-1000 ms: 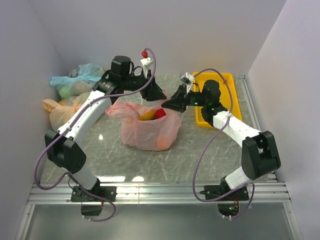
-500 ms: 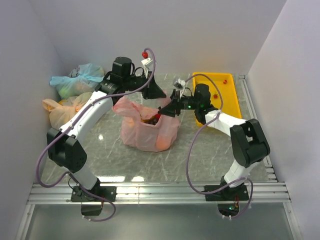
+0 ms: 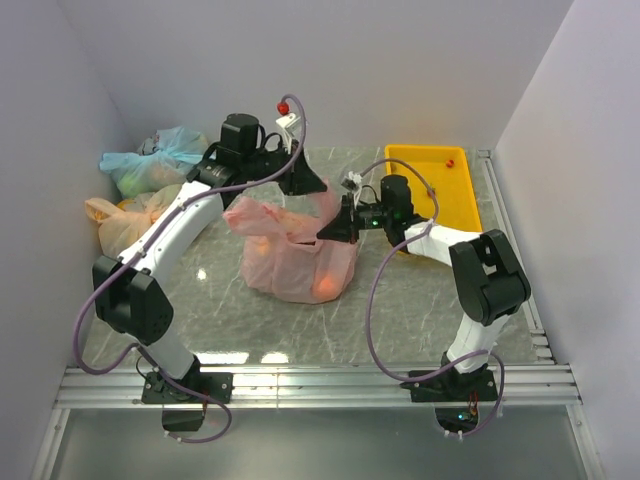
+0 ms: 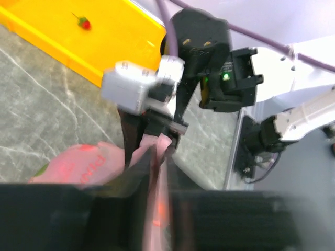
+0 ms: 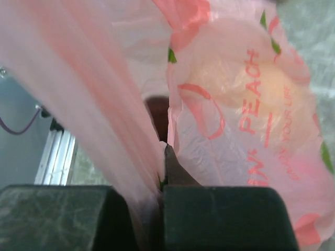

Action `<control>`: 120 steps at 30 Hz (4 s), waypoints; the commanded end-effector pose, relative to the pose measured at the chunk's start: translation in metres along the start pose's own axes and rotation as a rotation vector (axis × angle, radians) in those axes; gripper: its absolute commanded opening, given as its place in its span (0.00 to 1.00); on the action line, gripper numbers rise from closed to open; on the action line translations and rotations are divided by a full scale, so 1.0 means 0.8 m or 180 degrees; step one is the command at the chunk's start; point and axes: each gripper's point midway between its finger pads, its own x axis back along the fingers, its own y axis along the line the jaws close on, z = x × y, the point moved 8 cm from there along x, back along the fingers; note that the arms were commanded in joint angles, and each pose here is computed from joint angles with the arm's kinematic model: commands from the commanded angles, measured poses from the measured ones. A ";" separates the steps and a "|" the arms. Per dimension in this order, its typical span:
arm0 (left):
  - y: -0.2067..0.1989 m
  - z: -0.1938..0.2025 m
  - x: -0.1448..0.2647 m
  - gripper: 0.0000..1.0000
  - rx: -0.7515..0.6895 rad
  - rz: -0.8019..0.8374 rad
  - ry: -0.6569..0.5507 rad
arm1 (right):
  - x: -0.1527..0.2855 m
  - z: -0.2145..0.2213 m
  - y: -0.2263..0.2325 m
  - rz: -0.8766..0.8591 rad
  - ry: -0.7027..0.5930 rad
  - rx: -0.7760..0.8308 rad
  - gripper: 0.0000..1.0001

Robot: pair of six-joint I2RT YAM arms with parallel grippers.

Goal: Place the fake fruits into the plastic bag and tie a complex knot

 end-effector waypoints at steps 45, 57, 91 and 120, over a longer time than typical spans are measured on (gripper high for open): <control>-0.015 0.083 0.137 0.01 -0.1157 -0.0383 -0.0078 | 0.078 0.023 -0.013 0.0611 0.1581 -0.0644 0.00; -0.023 0.106 0.178 0.00 -0.0863 -0.0603 0.0148 | 0.086 -0.018 -0.013 0.0952 0.1597 -0.0451 0.16; -0.031 0.081 0.147 0.00 -0.0720 -0.0392 0.0179 | -0.110 -0.162 0.116 -0.0409 -0.0355 0.1966 0.99; -0.052 0.058 0.156 0.00 -0.0684 -0.0541 -0.0262 | -0.143 0.023 0.040 -0.0148 0.0515 0.0530 0.43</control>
